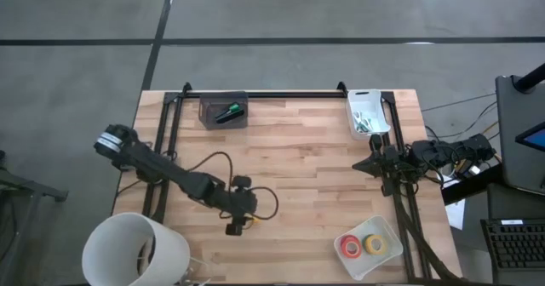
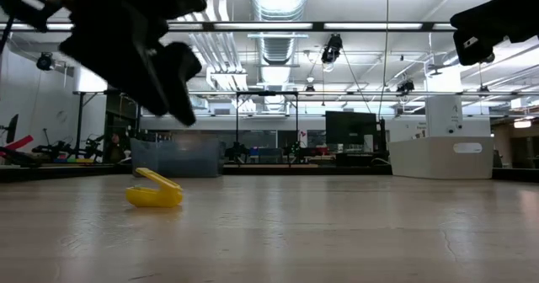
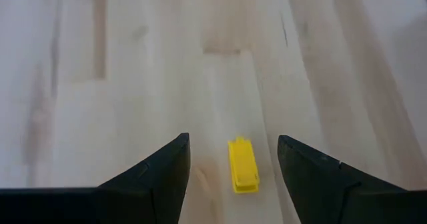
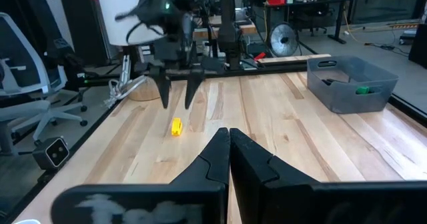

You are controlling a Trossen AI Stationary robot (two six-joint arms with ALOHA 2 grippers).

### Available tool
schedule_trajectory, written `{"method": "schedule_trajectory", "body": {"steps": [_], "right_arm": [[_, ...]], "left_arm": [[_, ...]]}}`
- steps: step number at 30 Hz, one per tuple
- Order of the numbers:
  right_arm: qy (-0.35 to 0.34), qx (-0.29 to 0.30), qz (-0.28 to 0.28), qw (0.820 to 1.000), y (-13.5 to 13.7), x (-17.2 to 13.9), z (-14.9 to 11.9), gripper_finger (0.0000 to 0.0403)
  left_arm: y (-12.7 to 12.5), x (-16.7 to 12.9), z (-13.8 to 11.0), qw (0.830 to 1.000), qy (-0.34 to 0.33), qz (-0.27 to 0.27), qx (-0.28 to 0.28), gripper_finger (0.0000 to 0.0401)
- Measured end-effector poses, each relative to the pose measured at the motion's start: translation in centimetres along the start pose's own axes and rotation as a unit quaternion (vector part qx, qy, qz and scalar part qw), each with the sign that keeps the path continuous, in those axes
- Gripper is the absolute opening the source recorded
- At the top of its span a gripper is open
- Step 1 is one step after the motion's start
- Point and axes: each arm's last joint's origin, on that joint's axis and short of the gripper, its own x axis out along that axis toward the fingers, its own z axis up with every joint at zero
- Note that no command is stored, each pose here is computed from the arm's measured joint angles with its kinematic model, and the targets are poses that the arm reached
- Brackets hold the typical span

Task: Pick and place Stapler, Stapler remover, tape
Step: Put the small yellow stapler into the black bin

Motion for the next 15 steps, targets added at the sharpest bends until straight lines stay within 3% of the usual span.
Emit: {"method": "schedule_trajectory", "body": {"steps": [15], "right_arm": [[0.0,0.0,0.0,1.0,0.0,0.0,0.0,0.0008]], "left_arm": [[-0.4,4.0,-1.7,0.998,0.055,0.015,-0.03,0.0227]]}}
